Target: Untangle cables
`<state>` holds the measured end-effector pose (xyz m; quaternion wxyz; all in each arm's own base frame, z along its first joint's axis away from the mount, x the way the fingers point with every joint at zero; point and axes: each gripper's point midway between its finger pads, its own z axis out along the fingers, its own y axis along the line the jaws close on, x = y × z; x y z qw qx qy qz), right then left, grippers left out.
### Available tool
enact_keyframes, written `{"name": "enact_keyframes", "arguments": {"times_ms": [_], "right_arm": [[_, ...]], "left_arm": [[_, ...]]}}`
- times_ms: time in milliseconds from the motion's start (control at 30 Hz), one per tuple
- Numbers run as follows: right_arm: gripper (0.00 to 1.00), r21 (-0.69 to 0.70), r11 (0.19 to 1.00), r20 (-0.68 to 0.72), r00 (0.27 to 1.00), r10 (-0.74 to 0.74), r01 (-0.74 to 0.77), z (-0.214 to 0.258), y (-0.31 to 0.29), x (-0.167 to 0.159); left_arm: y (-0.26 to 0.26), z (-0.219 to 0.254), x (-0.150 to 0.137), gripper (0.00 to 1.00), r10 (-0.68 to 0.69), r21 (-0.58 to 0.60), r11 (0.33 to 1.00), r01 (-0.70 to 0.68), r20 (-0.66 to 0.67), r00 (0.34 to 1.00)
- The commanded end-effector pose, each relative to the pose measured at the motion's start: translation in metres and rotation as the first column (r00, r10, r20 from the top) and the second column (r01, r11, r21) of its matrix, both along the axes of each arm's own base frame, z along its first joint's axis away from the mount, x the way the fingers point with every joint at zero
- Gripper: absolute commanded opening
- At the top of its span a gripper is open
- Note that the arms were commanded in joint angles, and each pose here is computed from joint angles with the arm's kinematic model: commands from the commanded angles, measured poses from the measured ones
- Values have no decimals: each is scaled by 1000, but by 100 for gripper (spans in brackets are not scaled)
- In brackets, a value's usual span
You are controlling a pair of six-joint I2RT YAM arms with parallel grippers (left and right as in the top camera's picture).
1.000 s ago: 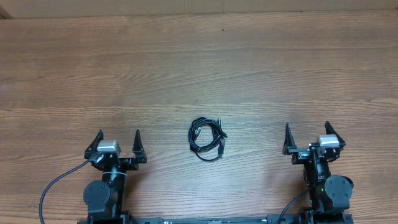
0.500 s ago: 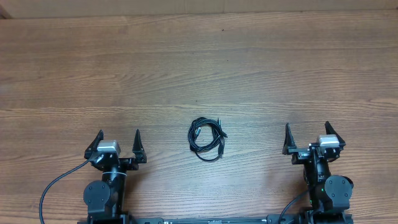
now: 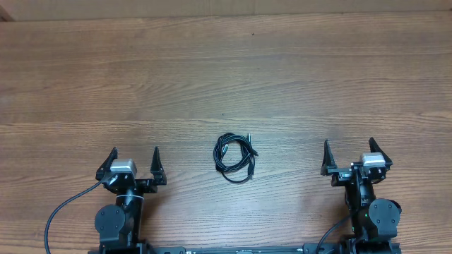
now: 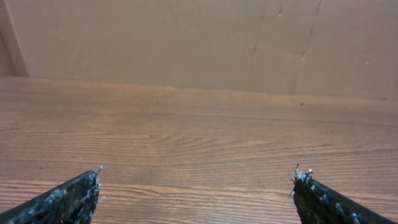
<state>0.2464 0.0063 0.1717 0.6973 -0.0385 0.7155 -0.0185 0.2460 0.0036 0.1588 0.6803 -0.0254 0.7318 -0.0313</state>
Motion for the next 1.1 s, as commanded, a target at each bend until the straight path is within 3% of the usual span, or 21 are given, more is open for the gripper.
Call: {"name": "enact_keyframes", "arguments": {"times_ms": [0,133,400,767,1067], "right_arm": [[100,-1,1000,5,1000,0,0,-2,1,0],[100,-1,1000,5,1000,0,0,-2,1,0],[100,-1,1000,5,1000,0,0,-2,0,0],[100,-1,1000,5,1000,0,0,-2,1,0],[100,-1,1000,5,1000,0,0,-2,0,0]], "left_arm": [[10,-3,0,99,54,3,999,-54,-3,999],[12,-2,0,100,66,5,998,-66,0,998],[8,39,-2,100,43,8,999,-45,141,989],[17,141,-30,100,103,5,994,-112,344,933],[17,211,-35,100,103,-5,994,-110,395,913]]}}
